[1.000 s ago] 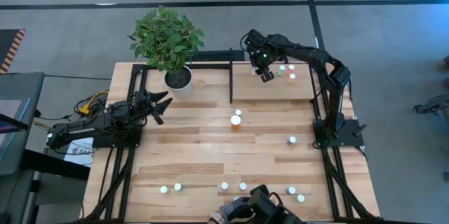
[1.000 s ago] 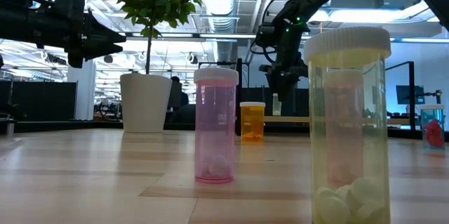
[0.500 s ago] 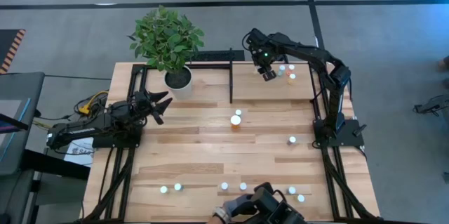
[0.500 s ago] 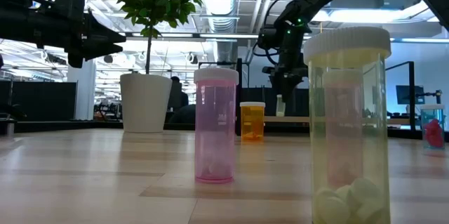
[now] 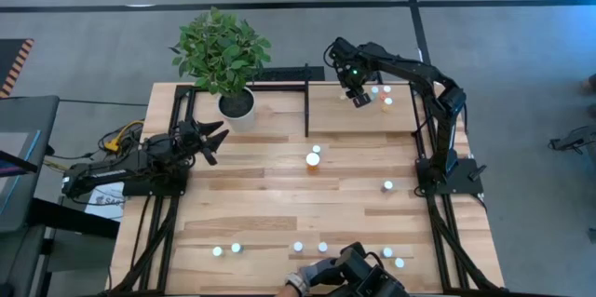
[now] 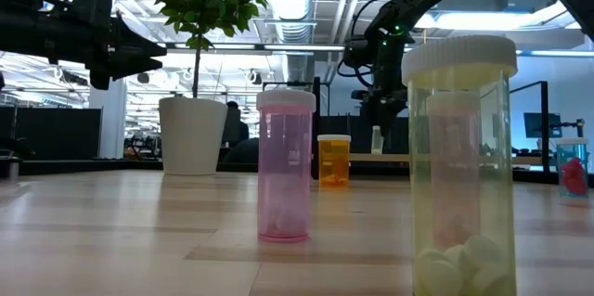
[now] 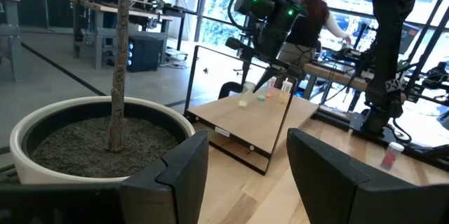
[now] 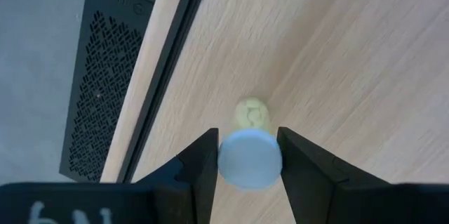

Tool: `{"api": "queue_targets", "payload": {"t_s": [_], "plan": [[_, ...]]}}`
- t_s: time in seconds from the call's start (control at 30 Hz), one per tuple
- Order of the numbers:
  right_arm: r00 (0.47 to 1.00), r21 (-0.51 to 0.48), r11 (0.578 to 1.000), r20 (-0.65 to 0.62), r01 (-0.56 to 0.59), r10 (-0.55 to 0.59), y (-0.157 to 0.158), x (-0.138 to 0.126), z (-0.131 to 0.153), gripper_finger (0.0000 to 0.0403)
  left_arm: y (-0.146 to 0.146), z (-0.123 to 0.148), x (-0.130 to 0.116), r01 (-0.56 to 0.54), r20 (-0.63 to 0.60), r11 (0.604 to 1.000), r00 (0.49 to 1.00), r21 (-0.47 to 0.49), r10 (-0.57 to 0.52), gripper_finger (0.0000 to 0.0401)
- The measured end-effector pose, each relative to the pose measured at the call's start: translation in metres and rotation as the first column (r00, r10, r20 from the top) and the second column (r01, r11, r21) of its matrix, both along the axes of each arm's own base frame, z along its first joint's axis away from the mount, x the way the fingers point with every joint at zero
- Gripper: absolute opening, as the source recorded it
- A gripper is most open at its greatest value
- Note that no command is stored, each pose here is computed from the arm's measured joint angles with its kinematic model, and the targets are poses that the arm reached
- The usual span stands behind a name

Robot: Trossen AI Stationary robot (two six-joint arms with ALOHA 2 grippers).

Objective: Pick and place medicine bottles onto shelf by color
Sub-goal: Put the yellow pill bottle on the shelf, then put the blue bill bottle on the shelf

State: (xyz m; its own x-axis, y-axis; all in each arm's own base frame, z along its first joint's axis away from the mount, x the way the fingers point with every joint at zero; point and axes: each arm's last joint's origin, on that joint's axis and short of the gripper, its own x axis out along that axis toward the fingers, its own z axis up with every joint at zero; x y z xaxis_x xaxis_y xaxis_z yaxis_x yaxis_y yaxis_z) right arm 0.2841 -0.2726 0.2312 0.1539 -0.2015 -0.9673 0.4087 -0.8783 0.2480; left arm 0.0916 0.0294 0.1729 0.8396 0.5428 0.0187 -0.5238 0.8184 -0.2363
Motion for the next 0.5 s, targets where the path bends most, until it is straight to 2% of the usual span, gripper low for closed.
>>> {"api": "queue_targets", "payload": {"t_s": [0.37, 0.5], "plan": [[1.000, -0.007, 1.000, -0.007, -0.004, 0.004, -0.0002, -0.0002, 0.0000, 0.0201, 0.0000, 0.0000, 0.0000, 0.000, 0.000, 1.000, 1.000, 0.000, 0.000, 0.0181], [0.999, -0.013, 0.999, -0.015, -0.046, 0.045, -0.0002, -0.0002, 0.0001, 0.0216, 0.0000, 0.0000, 0.0000, 0.000, 0.000, 1.000, 1.000, 0.000, 0.000, 0.0181]]}}
